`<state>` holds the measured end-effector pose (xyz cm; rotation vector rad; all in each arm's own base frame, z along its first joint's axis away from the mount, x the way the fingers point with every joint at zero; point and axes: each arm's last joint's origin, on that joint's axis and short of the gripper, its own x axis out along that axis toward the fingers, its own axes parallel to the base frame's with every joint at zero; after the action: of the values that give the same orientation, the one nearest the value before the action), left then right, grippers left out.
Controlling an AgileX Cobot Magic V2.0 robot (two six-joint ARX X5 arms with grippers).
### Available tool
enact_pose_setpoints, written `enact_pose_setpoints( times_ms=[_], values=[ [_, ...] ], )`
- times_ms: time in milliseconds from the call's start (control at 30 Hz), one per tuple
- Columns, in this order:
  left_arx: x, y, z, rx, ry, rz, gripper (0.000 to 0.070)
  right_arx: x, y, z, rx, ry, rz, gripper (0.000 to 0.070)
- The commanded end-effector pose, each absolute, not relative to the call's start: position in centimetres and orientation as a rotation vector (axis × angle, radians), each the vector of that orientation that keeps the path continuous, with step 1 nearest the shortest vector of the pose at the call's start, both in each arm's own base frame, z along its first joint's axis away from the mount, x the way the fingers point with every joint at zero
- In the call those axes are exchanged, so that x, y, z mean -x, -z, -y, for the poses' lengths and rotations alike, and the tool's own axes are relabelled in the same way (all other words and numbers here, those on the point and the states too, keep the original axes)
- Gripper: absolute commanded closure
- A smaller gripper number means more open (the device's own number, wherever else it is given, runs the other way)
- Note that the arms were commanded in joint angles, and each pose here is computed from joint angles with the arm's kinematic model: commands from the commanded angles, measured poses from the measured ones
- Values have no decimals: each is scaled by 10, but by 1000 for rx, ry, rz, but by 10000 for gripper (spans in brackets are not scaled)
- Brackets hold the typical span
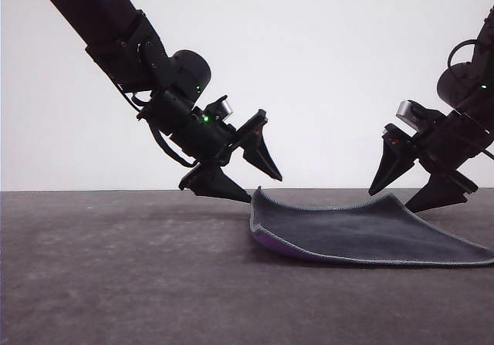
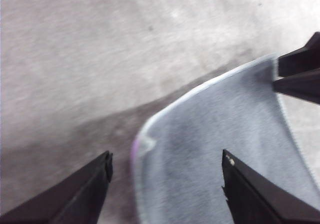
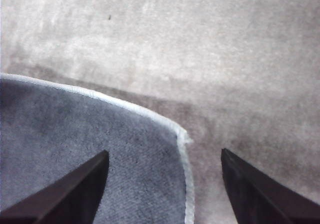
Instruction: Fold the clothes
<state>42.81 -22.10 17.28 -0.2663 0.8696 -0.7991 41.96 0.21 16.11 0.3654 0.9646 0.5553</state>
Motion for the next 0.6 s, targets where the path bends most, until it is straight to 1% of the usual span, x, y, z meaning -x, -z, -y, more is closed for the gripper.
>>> enact_pose_setpoints(
  times_ms=[0,100,167,200,267,300,367,400,467,500,567],
  values=[
    [-431,-166,229,266,813,-875,279,-426,-157,-4,-354,-576,-953,251],
    [-429,-164,233,263,820,-880,280,-427,-157,-7,-349,-583,-948,280],
    [-428,-163,234,261,822,-883,287,-427,-158,-8,-346,-586,-945,328],
    [-428,-163,234,261,822,-884,302,-427,-158,-9,-345,-587,-944,362],
    [-429,-161,234,261,817,-887,372,-427,-158,-9,-344,-584,-941,426],
    [-429,-161,234,264,816,-889,390,-427,-158,-9,-344,-583,-941,457],
    [-429,-160,234,272,811,-895,399,-427,-158,-8,-340,-575,-941,537],
    [-429,-159,234,275,809,-898,417,-427,-158,-8,-340,-574,-942,574],
    [-429,-158,234,274,804,-901,522,-428,-158,-8,-339,-574,-941,651],
    [-429,-157,234,273,801,-902,557,-428,-158,-8,-339,-574,-941,677],
    [-429,-156,234,271,796,-901,564,-428,-158,-8,-338,-573,-940,691]
  ],
)
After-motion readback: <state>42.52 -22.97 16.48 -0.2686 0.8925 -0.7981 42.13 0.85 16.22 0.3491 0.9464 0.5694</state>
